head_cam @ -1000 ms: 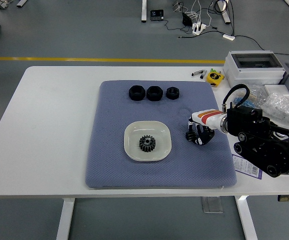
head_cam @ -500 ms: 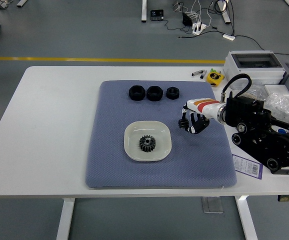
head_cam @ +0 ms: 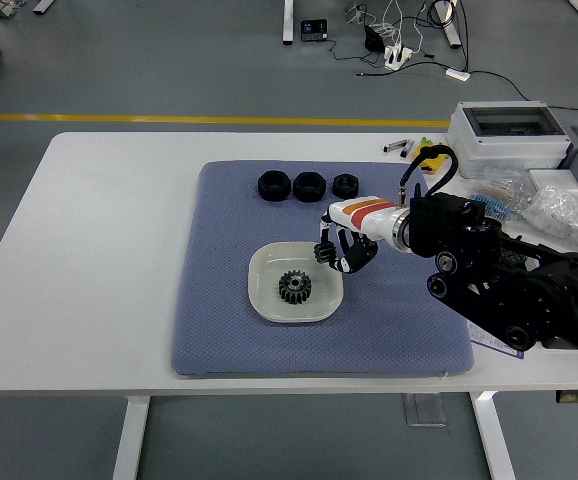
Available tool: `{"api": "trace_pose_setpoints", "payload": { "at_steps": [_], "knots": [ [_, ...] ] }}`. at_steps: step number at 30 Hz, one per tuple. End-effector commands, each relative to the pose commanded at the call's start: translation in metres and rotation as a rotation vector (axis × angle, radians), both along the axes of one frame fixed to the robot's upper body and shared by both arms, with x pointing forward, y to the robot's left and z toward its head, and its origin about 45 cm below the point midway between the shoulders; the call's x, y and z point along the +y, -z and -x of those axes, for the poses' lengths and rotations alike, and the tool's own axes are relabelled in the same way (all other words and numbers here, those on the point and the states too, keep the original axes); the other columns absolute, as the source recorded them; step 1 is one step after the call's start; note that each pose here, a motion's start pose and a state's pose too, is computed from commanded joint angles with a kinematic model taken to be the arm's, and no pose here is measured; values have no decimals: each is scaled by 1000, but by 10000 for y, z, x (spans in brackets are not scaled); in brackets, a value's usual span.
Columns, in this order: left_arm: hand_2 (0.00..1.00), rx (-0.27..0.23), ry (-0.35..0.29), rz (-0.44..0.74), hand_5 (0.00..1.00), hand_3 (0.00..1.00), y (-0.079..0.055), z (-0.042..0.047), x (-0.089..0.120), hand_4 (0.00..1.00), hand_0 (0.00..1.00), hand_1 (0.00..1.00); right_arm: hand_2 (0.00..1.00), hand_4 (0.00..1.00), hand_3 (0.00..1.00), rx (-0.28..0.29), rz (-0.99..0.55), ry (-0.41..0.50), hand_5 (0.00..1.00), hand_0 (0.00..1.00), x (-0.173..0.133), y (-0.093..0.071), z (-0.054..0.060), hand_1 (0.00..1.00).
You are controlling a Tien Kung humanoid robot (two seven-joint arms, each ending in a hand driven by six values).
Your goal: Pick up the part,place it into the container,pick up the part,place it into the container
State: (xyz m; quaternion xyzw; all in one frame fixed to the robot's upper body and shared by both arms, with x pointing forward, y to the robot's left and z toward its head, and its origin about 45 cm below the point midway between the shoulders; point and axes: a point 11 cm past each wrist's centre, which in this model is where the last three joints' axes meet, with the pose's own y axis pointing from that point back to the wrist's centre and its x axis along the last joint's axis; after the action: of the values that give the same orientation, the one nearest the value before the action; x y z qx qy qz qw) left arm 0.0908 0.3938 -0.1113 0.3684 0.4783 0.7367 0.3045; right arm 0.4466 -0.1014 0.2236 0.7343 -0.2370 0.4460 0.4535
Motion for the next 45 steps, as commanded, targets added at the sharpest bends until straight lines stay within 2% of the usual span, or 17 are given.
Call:
{"api": "trace_pose_setpoints", "payload": {
  "at_steps": [2, 3, 8, 9, 14, 15, 25, 29, 32, 33, 38, 39, 44, 45],
  "knots": [
    [624, 0, -1, -1, 550, 552, -2, -2, 4, 590, 721, 616, 330, 585, 324, 3, 7, -19, 112, 274, 46, 19, 24, 246],
    [625, 0, 0, -1, 551, 553, -2, -4, 5, 590, 721, 615, 438, 588, 476, 3, 13, -28, 225, 327, 63, 29, 32, 342],
    [625, -2, 0, -3, 551, 553, -6, -11, 11, 590, 721, 615, 438, 588, 476, -10, 40, -59, 225, 327, 85, 64, 41, 342],
    [625, -2, -1, -3, 552, 553, -6, -11, 12, 591, 721, 617, 603, 942, 815, -13, 44, -62, 363, 384, 80, 64, 38, 482],
    [625, 0, 2, -3, 552, 553, -6, -10, 15, 591, 721, 617, 603, 942, 815, -27, 57, -71, 363, 384, 56, 59, 19, 482],
    [624, 0, 2, -3, 552, 554, -6, -10, 14, 591, 721, 616, 721, 998, 915, -29, 58, -75, 419, 412, 52, 58, 17, 558],
    [624, -1, 2, -4, 551, 553, -6, -11, 11, 591, 721, 616, 757, 998, 947, -46, 53, -67, 418, 417, -8, 20, -6, 574],
    [625, 0, 2, -4, 551, 553, -5, -12, 9, 592, 721, 616, 752, 998, 934, -60, 7, -49, 425, 420, -44, -70, -29, 572],
    [625, 0, 6, -4, 551, 553, -6, -15, 11, 592, 721, 616, 752, 998, 934, -70, -105, -14, 425, 420, -119, -185, -34, 572],
    [625, 0, 6, -4, 552, 553, -7, -15, 11, 591, 721, 618, 713, 966, 849, -68, -134, -5, 392, 400, -139, -204, -31, 552],
    [625, -2, 11, -5, 552, 553, -9, -27, 12, 591, 721, 618, 713, 966, 849, 1, -416, 113, 392, 400, -429, -295, 34, 552],
    [625, -2, 10, -5, 552, 553, -9, -29, 11, 591, 721, 617, 678, 903, 725, 22, -464, 133, 413, 406, -479, -294, 61, 555],
    [625, -6, 14, -4, 552, 553, -11, -50, 1, 591, 721, 617, 678, 903, 725, 165, -704, 228, 413, 406, -694, -232, 246, 555],
    [622, -6, 14, -3, 552, 552, -9, -50, -3, 591, 721, 622, 698, 912, 678, 190, -755, 257, 448, 472, -734, -211, 286, 600]
  ]
}}
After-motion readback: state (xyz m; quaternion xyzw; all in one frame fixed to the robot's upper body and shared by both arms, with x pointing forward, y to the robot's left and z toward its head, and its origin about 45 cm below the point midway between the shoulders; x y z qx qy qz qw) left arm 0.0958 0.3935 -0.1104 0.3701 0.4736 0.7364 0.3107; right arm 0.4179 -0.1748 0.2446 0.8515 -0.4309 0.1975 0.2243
